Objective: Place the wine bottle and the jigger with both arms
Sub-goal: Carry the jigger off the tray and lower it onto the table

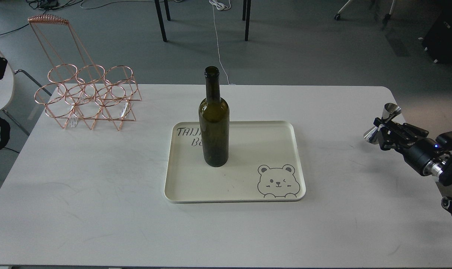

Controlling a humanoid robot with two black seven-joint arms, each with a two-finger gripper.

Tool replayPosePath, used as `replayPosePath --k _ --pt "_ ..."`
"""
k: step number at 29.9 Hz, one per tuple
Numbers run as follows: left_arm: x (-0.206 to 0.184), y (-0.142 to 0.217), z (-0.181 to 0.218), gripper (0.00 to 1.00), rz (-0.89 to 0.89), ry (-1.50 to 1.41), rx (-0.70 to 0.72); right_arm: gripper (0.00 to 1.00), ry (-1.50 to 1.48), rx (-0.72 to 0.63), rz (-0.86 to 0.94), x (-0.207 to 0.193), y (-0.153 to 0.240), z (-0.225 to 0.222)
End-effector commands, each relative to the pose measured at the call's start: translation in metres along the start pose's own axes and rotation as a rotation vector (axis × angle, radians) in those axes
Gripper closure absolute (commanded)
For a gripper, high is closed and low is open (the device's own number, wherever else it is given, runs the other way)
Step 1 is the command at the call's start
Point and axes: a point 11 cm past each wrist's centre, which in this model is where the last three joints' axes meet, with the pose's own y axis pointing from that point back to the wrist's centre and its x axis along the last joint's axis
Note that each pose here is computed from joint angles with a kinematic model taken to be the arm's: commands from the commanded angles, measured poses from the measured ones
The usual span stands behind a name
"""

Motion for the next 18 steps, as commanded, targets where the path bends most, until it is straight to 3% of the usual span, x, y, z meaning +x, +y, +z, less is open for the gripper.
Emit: replayPosePath --k 1,15,18 --pt "0.001 0.000 0.001 0.02 0.001 -0.003 -0.001 0.98 -0.021 -0.030 -0.025 -0.013 0.012 0.007" --pt "0.000 0.000 0.001 0.02 -0.001 -0.004 0.000 0.96 -0.055 0.012 -0.042 -0.027 0.009 -0.012" --pt "0.000 0.000 0.000 0.02 -0.002 -0.003 0.002 0.92 -0.060 0.022 -0.047 -0.030 0.009 -0.015"
